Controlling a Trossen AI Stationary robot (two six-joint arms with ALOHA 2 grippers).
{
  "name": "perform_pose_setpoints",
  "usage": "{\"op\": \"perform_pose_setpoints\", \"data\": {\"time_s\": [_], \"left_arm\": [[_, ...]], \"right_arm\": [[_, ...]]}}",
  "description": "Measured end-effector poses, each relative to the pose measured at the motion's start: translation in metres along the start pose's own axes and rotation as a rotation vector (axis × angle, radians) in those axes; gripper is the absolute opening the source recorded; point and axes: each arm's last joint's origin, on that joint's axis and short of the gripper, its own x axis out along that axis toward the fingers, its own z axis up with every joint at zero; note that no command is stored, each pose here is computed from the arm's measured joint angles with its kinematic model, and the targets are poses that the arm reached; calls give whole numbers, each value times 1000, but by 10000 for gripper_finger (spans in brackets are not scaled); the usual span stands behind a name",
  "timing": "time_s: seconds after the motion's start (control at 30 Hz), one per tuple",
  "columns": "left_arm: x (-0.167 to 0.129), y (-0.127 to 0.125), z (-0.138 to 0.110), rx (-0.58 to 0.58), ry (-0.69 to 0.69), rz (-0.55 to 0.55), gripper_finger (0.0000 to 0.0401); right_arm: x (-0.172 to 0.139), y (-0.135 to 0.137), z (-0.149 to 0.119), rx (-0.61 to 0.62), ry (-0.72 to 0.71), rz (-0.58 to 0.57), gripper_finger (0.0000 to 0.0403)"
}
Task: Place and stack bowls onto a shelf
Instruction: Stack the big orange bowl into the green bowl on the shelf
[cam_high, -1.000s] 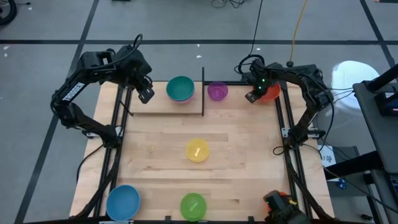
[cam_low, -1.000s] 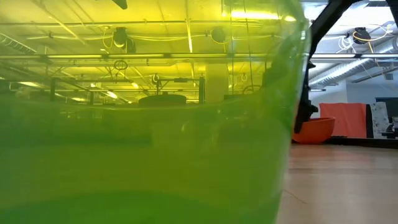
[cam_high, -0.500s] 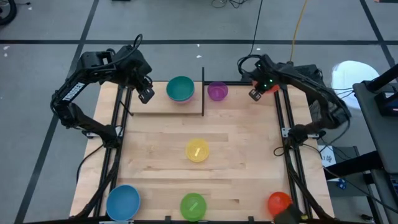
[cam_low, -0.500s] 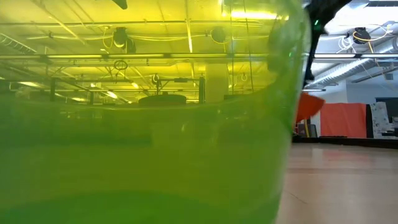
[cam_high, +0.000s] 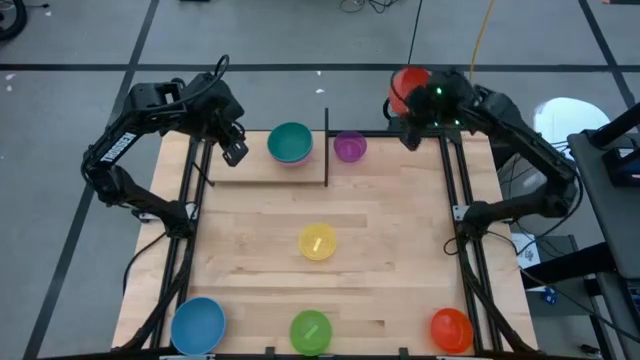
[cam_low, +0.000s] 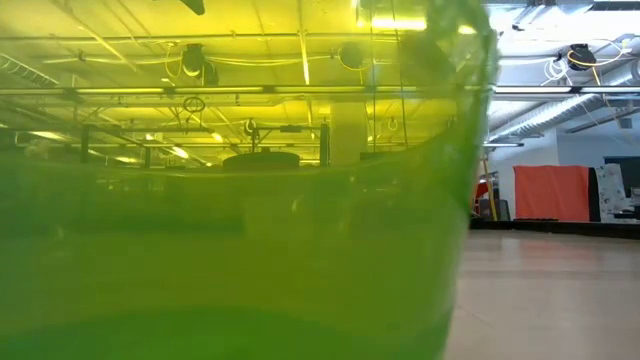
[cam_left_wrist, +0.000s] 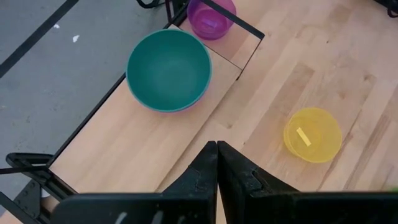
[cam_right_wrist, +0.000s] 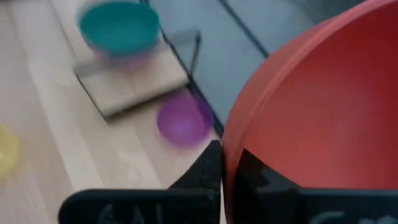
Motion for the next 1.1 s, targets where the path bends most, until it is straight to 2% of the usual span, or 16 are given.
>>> {"op": "perform_pose_setpoints", "data": {"time_s": [0.2, 0.43, 0.63, 0.87, 0.97, 1.1], "left_arm": [[0, 0, 0, 35, 0, 1, 8], [0, 0, 0, 159, 0, 1, 8], [0, 0, 0, 268, 0, 1, 8], [1, 0, 1, 455, 3, 3, 8], [4, 0, 2, 464, 10, 3, 8], [9, 4, 6, 443, 26, 16, 8]], "right_arm": [[3, 15, 58, -103, -112, 57, 0], [47, 50, 95, -315, -123, 131, 0], [79, 80, 101, -474, -117, 197, 0], [92, 106, 100, -614, -172, 433, 0], [92, 112, 100, -629, -196, 501, 0], [91, 114, 101, -642, -204, 502, 0]]}}
